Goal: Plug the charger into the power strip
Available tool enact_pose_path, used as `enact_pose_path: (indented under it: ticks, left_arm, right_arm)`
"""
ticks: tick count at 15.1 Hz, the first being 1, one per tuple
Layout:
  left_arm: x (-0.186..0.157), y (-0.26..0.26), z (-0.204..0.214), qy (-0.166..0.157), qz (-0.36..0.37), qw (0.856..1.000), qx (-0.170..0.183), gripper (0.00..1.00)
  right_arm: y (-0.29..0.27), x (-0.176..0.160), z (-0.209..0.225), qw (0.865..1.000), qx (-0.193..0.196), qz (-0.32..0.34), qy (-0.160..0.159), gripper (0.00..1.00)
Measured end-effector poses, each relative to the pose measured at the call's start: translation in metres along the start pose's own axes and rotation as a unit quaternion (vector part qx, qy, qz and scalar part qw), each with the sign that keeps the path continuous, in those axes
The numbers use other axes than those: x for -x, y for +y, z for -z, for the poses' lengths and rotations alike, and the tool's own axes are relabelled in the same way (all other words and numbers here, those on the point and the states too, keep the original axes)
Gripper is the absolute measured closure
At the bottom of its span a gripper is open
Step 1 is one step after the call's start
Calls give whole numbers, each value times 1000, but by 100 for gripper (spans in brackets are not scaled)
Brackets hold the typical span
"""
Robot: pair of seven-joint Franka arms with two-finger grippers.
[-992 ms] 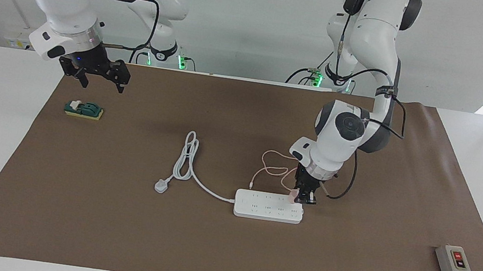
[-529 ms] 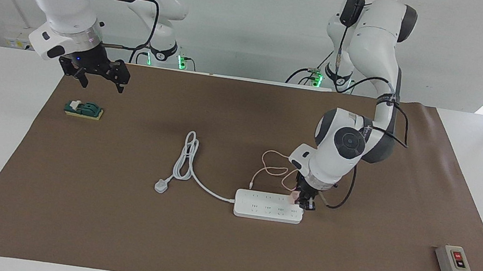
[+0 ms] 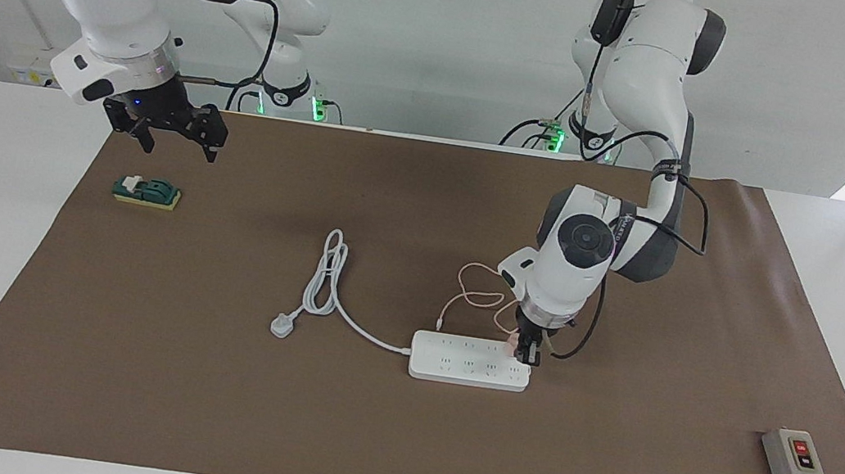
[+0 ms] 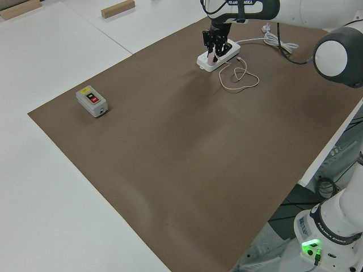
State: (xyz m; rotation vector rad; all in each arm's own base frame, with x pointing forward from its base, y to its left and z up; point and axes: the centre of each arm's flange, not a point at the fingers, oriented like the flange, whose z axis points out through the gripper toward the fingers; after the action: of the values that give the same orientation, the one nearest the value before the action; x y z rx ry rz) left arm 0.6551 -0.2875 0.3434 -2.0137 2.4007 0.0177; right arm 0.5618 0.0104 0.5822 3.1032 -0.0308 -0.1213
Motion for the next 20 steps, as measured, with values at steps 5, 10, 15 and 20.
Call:
enact_pose_path:
  ticks: [5, 10, 15, 20]
  left_arm:
    - [1, 1, -4, 2, 0, 1000, -2, 68]
    - [5, -1, -4, 16, 13, 1000, 1, 68]
    - [5, -1, -4, 16, 13, 1000, 1, 68]
    - [6, -1, -4, 17, 14, 1000, 2, 68]
  right_arm:
    - [0, 0, 0, 1000, 0, 0, 0, 0]
    - [0, 0, 0, 1000, 0, 0, 0, 0]
    - [0, 0, 0, 1000, 0, 0, 0, 0]
    - [0, 0, 0, 1000, 0, 0, 0, 0]
